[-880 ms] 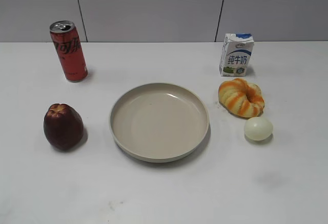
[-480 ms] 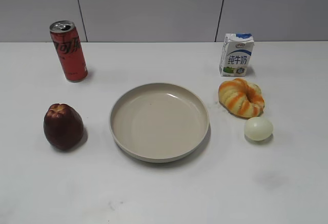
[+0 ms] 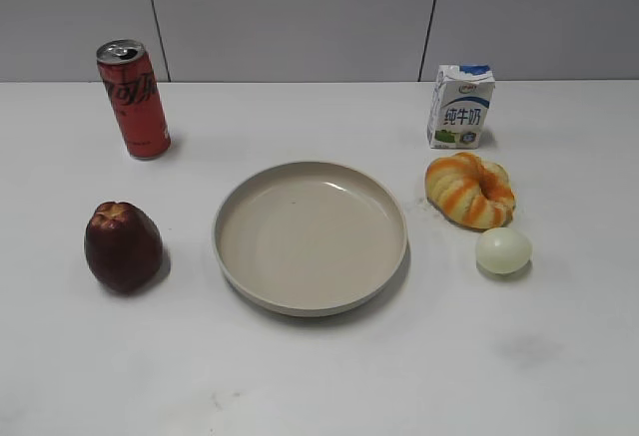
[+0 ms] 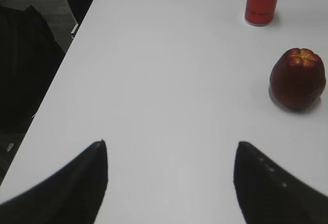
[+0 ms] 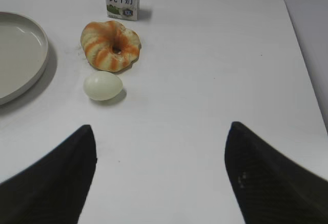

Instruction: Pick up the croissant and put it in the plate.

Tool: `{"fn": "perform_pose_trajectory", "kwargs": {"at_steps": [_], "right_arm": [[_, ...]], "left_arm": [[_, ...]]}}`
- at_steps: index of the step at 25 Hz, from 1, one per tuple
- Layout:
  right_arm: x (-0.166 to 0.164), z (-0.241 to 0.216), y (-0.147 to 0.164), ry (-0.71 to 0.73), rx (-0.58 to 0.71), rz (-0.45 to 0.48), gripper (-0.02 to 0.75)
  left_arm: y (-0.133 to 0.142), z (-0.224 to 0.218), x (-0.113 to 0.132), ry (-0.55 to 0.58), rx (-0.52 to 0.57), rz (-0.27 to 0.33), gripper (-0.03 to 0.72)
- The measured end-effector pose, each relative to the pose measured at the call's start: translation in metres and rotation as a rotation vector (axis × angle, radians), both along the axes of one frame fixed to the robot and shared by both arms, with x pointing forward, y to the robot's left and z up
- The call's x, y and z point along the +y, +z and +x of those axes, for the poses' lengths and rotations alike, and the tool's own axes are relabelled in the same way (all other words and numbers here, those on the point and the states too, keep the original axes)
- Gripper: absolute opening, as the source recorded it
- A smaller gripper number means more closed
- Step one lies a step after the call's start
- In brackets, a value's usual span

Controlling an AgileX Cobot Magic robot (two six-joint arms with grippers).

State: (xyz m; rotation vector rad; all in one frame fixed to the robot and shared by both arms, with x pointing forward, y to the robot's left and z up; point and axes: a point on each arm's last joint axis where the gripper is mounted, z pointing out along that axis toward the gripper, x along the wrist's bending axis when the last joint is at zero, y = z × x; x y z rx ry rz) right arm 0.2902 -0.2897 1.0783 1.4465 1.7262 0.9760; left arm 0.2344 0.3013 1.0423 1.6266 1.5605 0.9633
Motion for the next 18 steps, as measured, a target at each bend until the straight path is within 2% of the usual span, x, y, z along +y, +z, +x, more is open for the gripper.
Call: {"fn": "perform_pose_trajectory", "kwargs": {"at_steps": [8, 14, 18], "right_arm": [[0.008, 0.089, 0.01, -0.003, 0.249, -0.013, 0.591], [0.015, 0.162, 0.01, 0.0, 0.389, 0.003, 0.591], [0.022, 0.207, 0.008, 0.079, 0.456, -0.037, 0.591]], "left_arm": [[0.0, 0.0, 0.0, 0.0, 0.0, 0.0, 0.584], [0.0, 0.0, 0.0, 0.0, 0.0, 0.0, 0.584], [0.0, 0.0, 0.0, 0.0, 0.0, 0.0, 0.584]]}}
